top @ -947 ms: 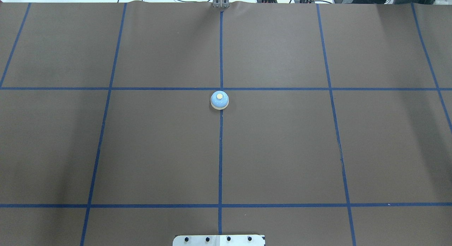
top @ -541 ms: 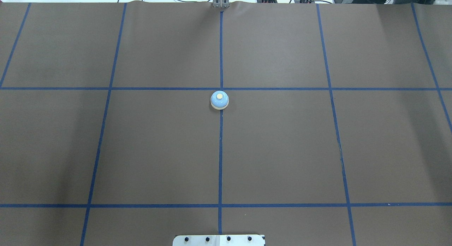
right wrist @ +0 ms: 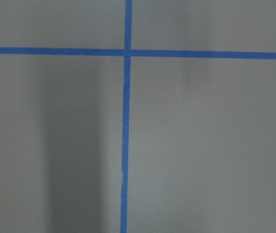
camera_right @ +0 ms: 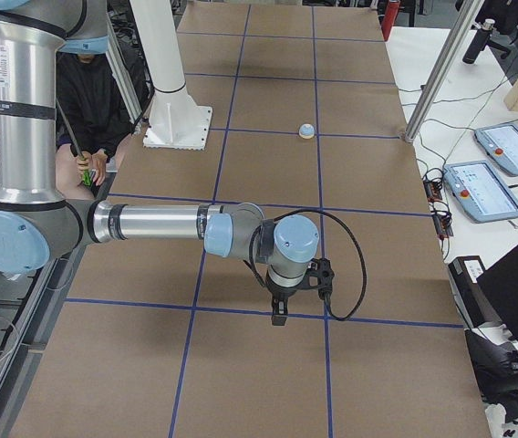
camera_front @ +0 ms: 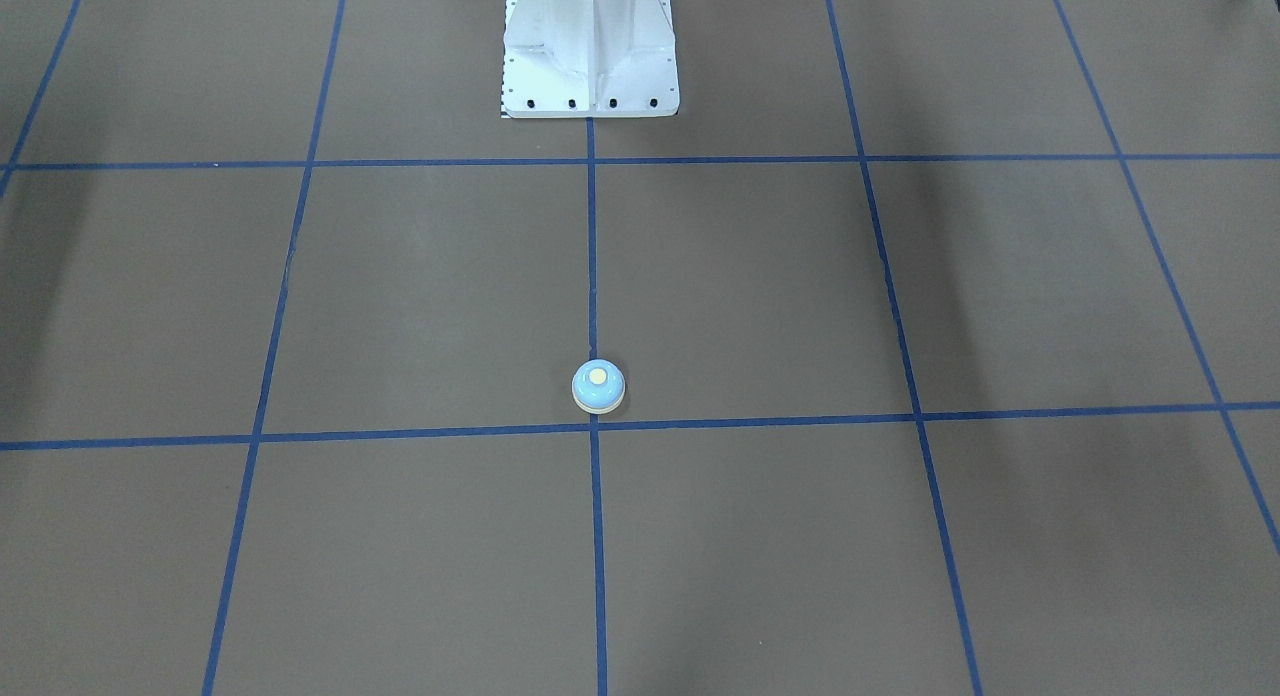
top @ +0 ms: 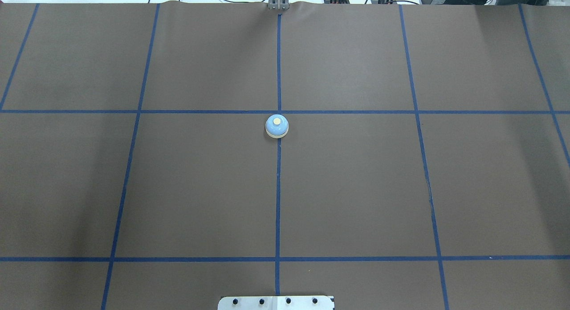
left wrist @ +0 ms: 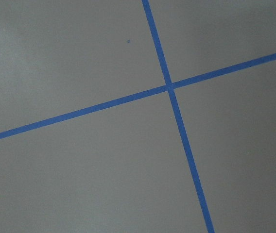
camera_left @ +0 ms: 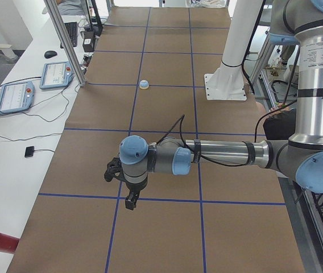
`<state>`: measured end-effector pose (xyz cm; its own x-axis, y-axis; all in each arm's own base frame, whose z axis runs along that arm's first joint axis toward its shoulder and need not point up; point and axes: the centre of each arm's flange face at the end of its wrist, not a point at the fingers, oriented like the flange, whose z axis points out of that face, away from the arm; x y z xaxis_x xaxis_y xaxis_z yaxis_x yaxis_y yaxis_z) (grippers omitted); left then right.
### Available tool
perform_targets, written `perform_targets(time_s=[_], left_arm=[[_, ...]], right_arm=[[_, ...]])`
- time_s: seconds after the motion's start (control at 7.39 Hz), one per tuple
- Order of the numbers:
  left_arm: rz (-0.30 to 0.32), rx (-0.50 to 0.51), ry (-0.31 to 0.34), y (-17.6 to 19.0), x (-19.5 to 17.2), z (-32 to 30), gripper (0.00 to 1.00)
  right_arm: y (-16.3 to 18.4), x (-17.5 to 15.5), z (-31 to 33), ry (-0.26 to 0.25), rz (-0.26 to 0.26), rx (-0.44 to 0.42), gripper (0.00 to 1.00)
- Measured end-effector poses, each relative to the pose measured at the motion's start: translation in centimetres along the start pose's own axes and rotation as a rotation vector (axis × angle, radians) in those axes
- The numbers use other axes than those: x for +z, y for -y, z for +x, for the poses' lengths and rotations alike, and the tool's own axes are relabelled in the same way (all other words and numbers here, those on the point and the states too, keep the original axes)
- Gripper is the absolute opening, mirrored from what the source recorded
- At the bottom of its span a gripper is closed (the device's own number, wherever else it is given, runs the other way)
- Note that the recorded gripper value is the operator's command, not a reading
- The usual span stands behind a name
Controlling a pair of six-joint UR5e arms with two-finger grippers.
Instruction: Place and press bell with both arms
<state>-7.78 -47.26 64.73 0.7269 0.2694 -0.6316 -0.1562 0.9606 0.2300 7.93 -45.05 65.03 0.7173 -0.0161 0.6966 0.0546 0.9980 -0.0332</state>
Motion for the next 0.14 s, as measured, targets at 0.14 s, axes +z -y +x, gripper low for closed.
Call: perform_targets(time_s=[0.14], left_arm=[[-0.001,-0.001,0.0,-0.08,0.05,-0.03,1.0]], right_arm=[[0.04,-0.01,-0.05,0.002,0.002,-0.003,1.0]])
